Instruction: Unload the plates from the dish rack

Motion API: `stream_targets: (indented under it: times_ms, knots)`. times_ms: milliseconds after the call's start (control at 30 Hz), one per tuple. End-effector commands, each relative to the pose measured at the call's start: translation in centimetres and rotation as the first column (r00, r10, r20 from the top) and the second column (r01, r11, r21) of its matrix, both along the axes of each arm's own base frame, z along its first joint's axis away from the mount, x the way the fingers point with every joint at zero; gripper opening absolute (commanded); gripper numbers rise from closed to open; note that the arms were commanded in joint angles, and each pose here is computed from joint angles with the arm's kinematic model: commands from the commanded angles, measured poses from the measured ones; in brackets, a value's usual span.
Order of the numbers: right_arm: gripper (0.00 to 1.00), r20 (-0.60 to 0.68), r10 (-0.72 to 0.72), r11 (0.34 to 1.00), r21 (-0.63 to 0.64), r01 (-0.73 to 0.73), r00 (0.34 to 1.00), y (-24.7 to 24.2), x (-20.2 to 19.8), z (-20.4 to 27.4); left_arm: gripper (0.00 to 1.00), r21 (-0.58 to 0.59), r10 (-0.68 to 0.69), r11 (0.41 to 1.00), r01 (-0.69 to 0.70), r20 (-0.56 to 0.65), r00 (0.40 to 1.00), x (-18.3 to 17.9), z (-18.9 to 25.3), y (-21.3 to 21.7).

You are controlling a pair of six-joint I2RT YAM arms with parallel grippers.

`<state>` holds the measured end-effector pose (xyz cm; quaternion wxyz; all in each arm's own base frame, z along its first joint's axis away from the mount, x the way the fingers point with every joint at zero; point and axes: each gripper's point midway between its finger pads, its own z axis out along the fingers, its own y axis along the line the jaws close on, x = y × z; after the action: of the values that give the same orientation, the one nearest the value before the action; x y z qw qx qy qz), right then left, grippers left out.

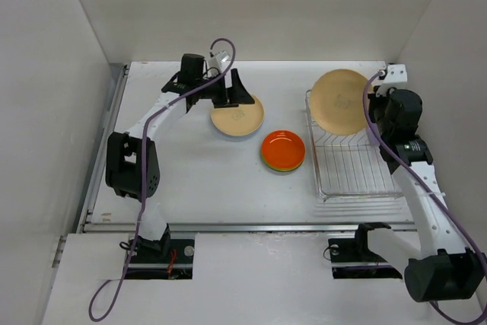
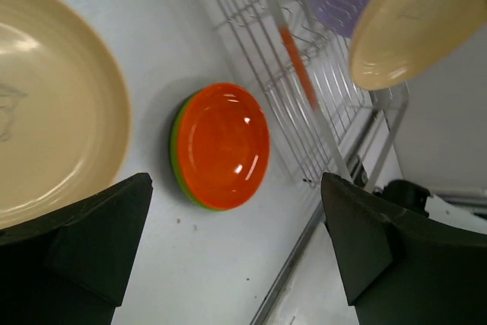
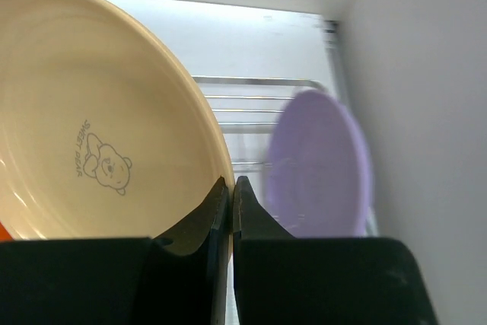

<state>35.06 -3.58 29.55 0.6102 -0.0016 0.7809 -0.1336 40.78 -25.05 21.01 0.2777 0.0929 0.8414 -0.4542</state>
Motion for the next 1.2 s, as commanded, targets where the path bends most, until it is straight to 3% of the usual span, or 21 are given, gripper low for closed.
stream_targets:
  times_ms: [0,267,433,567,700,733,867,1000,1033,1167]
  knots:
    - [0.00,0.051,0.252,0.959,0.120,-0.256,0.966,5.7,0.1,2.0,0.92,-0.079,-0.190,0.977,0.198,0.099,0.977,-3.2,2.5,-3.5]
    - [0.00,0.042,0.398,0.904,0.150,-0.400,0.916,9.8,-0.1,2.1,0.92,-0.030,-0.346,0.935,0.353,0.139,0.928,-7.9,2.0,-8.4]
    - [0.00,0.030,0.480,0.861,0.176,-0.477,0.877,12.1,-0.6,1.6,0.89,0.011,-0.342,0.939,0.343,0.121,0.932,-8.0,0.8,-9.2]
    - [0.00,0.037,0.588,0.789,0.197,-0.582,0.808,14.8,-1.4,2.0,0.83,0.031,-0.331,0.944,0.329,0.113,0.937,-7.4,0.0,-9.2]
    - [0.00,0.034,0.646,0.740,0.213,-0.638,0.762,16.3,-2.1,1.8,0.53,0.056,-0.307,0.951,0.303,0.096,0.947,-6.9,-0.6,-9.0]
    - [0.00,0.034,0.654,0.734,0.213,-0.644,0.756,16.6,-2.3,1.8,0.32,0.056,-0.307,0.951,0.303,0.096,0.947,-6.9,-0.6,-9.0]
    - [0.00,0.035,0.660,0.728,0.215,-0.651,0.750,16.8,-2.3,1.9,0.00,0.089,-0.282,0.958,0.274,0.091,0.955,-6.3,-1.2,-8.7]
    - [0.02,0.028,0.667,0.722,0.221,-0.655,0.745,16.9,-2.5,1.7,0.00,0.095,-0.276,0.959,0.267,0.092,0.957,-6.2,-1.3,-8.7]
    - [0.25,0.028,0.667,0.722,0.221,-0.655,0.745,16.9,-2.5,1.7,0.00,0.093,-0.275,0.959,0.266,0.101,0.956,-6.0,-1.0,-8.7]
    - [1.00,0.027,0.656,0.733,0.218,-0.645,0.754,16.7,-2.4,1.6,0.00,0.147,-0.217,0.969,0.201,0.100,0.971,-5.0,-1.6,-8.1]
